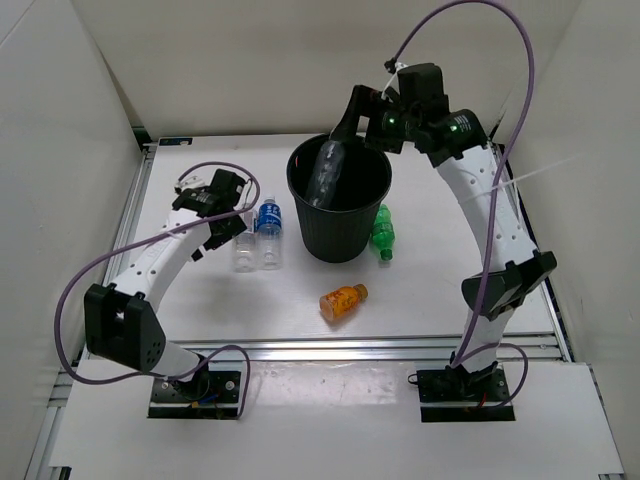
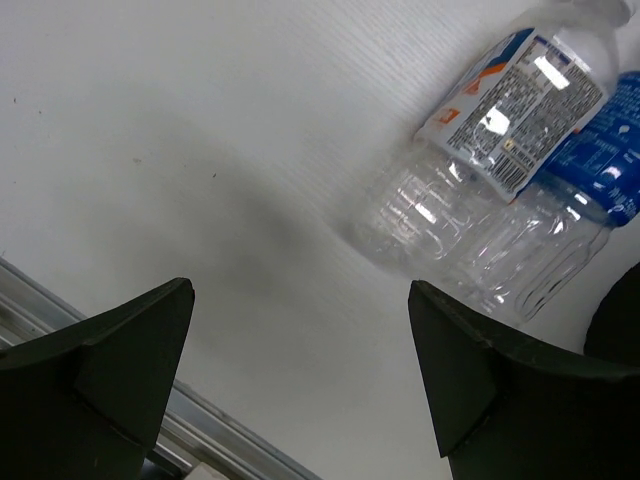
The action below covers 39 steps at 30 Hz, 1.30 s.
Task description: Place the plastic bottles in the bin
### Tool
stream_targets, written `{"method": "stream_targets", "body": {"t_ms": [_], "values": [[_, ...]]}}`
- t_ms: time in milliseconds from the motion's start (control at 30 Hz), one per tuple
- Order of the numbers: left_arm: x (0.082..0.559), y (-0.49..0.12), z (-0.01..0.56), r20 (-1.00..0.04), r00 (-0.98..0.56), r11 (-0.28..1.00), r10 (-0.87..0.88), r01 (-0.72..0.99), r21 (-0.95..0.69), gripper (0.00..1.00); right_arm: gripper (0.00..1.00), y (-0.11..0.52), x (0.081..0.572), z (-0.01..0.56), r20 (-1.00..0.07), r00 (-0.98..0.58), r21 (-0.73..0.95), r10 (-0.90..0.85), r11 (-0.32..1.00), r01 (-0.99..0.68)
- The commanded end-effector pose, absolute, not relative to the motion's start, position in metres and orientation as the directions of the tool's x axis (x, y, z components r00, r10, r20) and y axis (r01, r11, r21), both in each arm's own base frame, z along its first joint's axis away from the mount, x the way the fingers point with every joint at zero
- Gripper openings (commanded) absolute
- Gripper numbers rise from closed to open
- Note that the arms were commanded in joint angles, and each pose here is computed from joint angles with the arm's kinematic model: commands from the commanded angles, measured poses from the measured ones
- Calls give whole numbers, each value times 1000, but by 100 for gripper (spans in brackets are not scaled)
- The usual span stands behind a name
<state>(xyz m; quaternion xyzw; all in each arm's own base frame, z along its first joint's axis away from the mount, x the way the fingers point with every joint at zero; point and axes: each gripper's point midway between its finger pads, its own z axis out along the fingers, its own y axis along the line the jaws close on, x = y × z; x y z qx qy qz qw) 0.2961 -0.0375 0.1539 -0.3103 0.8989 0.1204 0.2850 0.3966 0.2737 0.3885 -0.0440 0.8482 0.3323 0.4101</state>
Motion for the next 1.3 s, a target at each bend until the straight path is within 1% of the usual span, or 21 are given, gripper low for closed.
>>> {"method": "stream_targets", "body": {"t_ms": [0,100,167,200,267,333,433,533,567,700,833,967,1033,1167,1200,1233,1267], "values": [[320,-36,164,-626,-591,761,-508,-648,-6,100,100,250,377,429,-780,-581,507,233,780,-368],[336,-38,159,-635,-615,784,-467,-620,24,100,100,231,367,435,-789,-564,497,244,794,-351],[343,-37,146,-620,-648,792,-443,-606,68,100,100,223,359,436,-788,-564,497,249,798,-342],[351,-41,145,-622,-646,800,-442,-598,53,100,100,217,358,433,-787,-567,489,243,806,-334],[360,-43,136,-612,-664,805,-429,-589,76,100,100,213,347,435,-787,-567,489,242,806,-334],[372,-51,130,-609,-667,818,-429,-573,52,100,100,205,341,433,-790,-565,482,240,812,-329],[382,-65,114,-561,-703,832,-438,-553,42,100,100,198,332,432,-792,-564,476,234,815,-331],[396,-73,113,-551,-711,842,-438,-539,25,100,100,193,332,428,-793,-565,468,227,822,-326],[403,-81,117,-552,-702,848,-450,-529,-18,100,100,189,332,427,-797,-560,460,226,827,-322],[414,-94,100,-506,-743,875,-437,-482,-48,100,100,185,329,425,-802,-556,450,219,834,-319],[413,-102,80,-461,-780,891,-422,-451,-52,100,100,185,329,421,-801,-561,442,208,838,-320],[394,-100,53,-397,-819,894,-414,-447,-12,100,100,185,329,421,-801,-561,442,208,838,-320],[386,-92,42,-370,-824,887,-429,-462,0,99,100,186,328,421,-800,-564,446,206,834,-326],[375,-84,34,-335,-825,875,-455,-485,4,93,100,185,330,416,-796,-570,442,205,840,-315],[372,-79,30,-326,-824,869,-463,-494,14,93,100,185,330,413,-791,-577,442,202,841,-311],[373,-75,34,-333,-816,864,-473,-503,6,89,100,185,330,413,-791,-577,442,202,841,-311],[374,-75,39,-341,-807,860,-482,-511,-5,80,100,185,330,413,-791,-577,442,202,841,-311]]}}
